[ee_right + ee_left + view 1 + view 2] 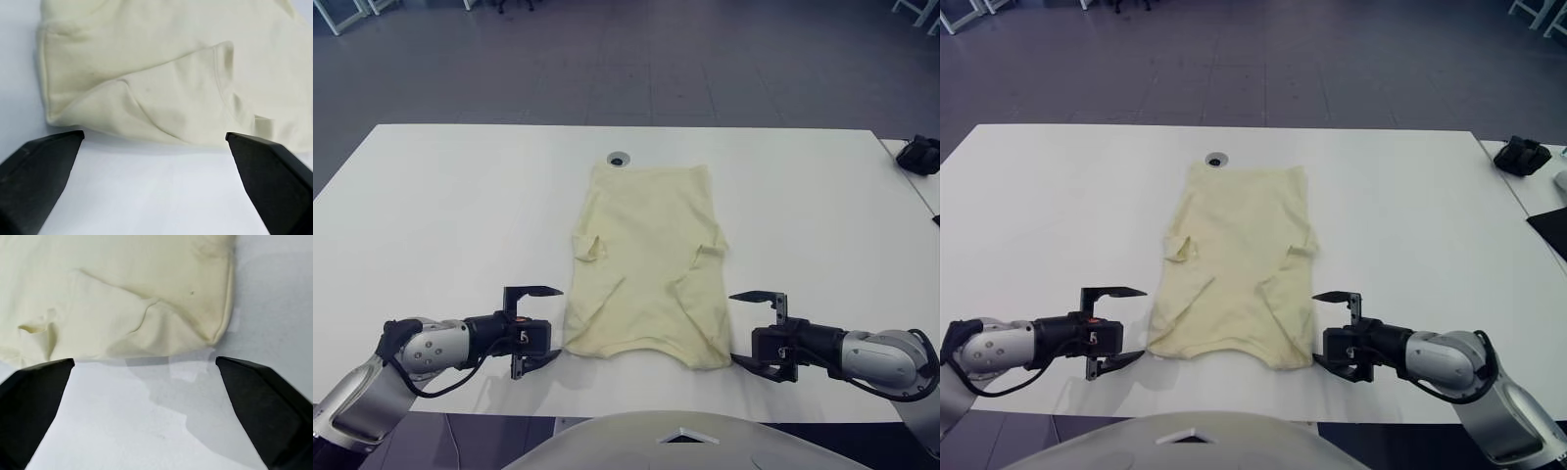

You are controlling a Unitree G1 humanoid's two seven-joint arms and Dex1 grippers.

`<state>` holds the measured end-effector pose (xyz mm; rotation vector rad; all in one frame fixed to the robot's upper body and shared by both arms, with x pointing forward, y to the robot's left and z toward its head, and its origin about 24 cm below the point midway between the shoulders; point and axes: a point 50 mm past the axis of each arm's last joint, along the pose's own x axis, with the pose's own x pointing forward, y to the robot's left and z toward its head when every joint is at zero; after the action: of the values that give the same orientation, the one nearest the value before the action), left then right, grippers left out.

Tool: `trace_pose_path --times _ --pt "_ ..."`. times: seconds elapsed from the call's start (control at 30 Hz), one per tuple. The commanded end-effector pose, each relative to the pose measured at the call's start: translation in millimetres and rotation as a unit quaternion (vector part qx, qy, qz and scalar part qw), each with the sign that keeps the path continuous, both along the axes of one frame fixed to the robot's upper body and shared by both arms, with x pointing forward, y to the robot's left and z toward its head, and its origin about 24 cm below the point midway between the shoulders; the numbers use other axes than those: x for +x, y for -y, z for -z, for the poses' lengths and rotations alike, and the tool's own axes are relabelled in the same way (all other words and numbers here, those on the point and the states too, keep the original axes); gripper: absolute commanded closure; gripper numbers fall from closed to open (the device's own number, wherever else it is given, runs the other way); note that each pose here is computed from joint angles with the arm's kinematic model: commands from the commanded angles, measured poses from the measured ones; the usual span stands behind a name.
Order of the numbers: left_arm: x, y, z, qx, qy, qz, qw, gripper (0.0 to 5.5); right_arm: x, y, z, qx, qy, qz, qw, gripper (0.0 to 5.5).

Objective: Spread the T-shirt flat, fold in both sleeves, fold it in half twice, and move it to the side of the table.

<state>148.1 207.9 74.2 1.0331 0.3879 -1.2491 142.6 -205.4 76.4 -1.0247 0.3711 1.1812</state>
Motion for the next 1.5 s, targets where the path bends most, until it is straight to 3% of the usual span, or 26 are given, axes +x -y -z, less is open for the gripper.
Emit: trace_pose_path --times 0.03,0.33,0.87,1.03,1.37,1.5 --pt "-22 1 36 0.040 -0.079 0.004 0.996 1.00 -4 -2 10 -0.009 -0.031 -0.004 0.999 0.76" --pt "-23 13 45 0.039 -0.075 0.025 0.996 2.68 -4 -10 11 -0.004 -0.039 -0.021 0.999 2.21" --pt "-23 9 47 0.048 -0.088 0.020 0.995 5.49 -11 -14 5 -0.001 -0.046 -0.046 0.998 4.74" --pt "-22 9 46 0.045 -0.092 0.018 0.995 5.50 -9 -14 1 -0.003 -0.040 -0.055 0.998 5.46" --pt "2 21 11 -0.022 -0.103 0.020 0.994 5.50 40 1 -37 -0.015 0.014 -0.030 0.999 5.46" --pt "7 30 -5 -0.067 -0.132 0.022 0.989 5.50 35 -7 -42 0.008 -0.033 -0.053 0.998 5.46"
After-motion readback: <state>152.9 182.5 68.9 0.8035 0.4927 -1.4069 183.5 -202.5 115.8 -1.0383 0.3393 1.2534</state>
